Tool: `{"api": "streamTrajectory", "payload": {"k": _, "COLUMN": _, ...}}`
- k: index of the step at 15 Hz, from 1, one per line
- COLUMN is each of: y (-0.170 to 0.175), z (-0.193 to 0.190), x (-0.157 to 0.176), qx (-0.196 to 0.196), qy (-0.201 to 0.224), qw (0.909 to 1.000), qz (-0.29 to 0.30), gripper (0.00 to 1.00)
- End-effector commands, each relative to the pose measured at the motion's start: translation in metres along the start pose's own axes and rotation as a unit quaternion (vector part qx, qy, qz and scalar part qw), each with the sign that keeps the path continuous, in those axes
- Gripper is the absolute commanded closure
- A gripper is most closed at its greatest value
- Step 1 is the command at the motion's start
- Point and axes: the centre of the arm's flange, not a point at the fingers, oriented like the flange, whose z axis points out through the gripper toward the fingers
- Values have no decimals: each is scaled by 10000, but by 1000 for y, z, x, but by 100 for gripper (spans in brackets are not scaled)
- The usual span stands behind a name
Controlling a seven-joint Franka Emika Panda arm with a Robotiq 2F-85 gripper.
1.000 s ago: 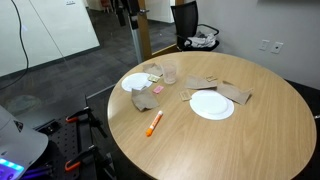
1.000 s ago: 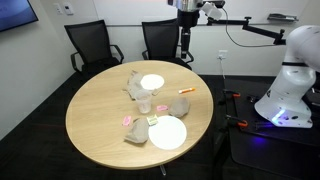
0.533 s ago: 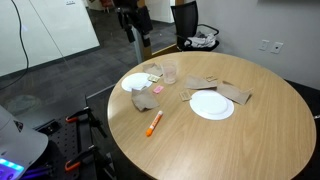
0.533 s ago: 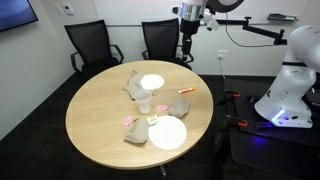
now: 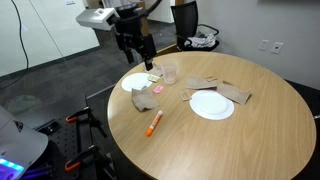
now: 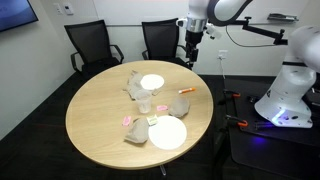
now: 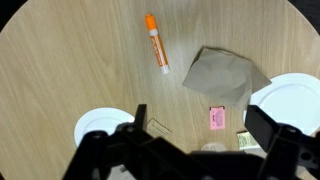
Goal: Put the marker in the cup
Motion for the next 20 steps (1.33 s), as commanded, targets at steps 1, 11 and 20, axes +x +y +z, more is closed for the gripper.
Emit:
{"api": "streamTrajectory", "payload": {"k": 1, "y": 23, "z": 27, "x": 2, "qx": -127, "qy": -55, "qw": 9992, "qz": -385, "gripper": 0}}
{"api": "streamTrajectory", "payload": {"k": 11, "y": 44, "z": 110, "x": 12, "qx": -378, "qy": 84, "qw": 9978, "qz": -529, "gripper": 0}}
{"api": "streamTrajectory", "payload": {"k": 20, "y": 50, "z": 165, "x": 14, "qx": -196, "qy": -162, "qw": 9977, "qz": -624, "gripper": 0}}
